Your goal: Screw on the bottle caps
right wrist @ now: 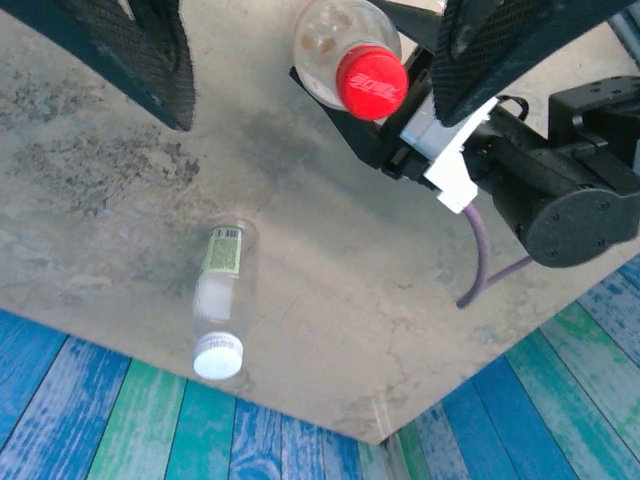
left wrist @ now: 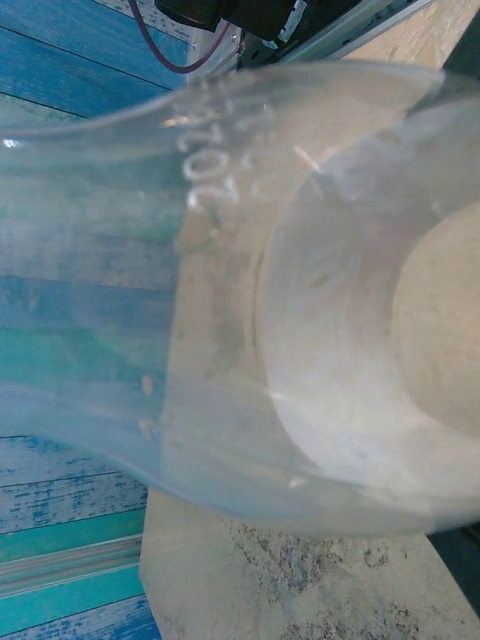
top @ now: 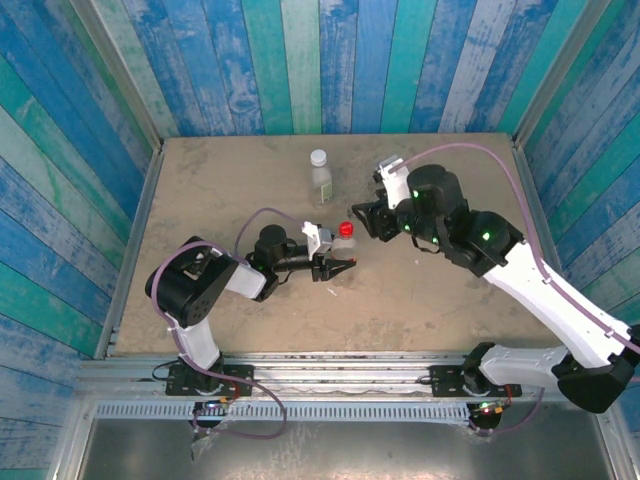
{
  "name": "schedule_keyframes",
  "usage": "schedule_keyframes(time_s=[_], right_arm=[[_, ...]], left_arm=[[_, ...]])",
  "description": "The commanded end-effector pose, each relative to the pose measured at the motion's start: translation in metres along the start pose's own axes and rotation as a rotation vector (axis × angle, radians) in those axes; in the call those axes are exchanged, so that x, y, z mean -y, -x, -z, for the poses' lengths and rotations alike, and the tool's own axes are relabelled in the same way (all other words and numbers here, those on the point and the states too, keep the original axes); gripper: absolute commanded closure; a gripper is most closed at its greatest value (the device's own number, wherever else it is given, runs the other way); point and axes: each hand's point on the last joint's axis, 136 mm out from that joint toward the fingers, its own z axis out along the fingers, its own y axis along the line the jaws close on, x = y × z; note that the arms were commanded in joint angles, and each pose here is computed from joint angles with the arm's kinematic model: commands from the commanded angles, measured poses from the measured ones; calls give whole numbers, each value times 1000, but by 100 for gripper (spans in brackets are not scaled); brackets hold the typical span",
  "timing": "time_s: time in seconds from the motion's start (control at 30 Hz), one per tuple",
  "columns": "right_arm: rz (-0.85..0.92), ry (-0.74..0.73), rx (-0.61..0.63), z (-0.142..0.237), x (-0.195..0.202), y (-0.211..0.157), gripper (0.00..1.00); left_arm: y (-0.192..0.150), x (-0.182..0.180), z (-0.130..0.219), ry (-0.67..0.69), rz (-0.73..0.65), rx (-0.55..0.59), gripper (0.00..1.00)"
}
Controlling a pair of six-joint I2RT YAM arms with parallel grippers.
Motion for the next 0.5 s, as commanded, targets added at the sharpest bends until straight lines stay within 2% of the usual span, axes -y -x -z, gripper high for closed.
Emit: schedule_keyframes(time_s=[0.0,0.1,0.2,0.3,0.47], right_arm=[[-68,127,-87,-10,-5,-8,43],[-176,160,-148,-22,4,-10,56],[-160,225,-187,-34,-5,-15,67],[-121,263,-215,-43,-9,-23,71],[-110,328,-258,-53,-18,-34,72]], left_arm=[[-33,12,3,-46,91,-90,40],[-32,13,3,-51,90,-90,40],[-34,13,3,-51,88,-96,40],[-35,12,3,-44,89,-100,41],[-36,10,2,-39,91,-104,41]])
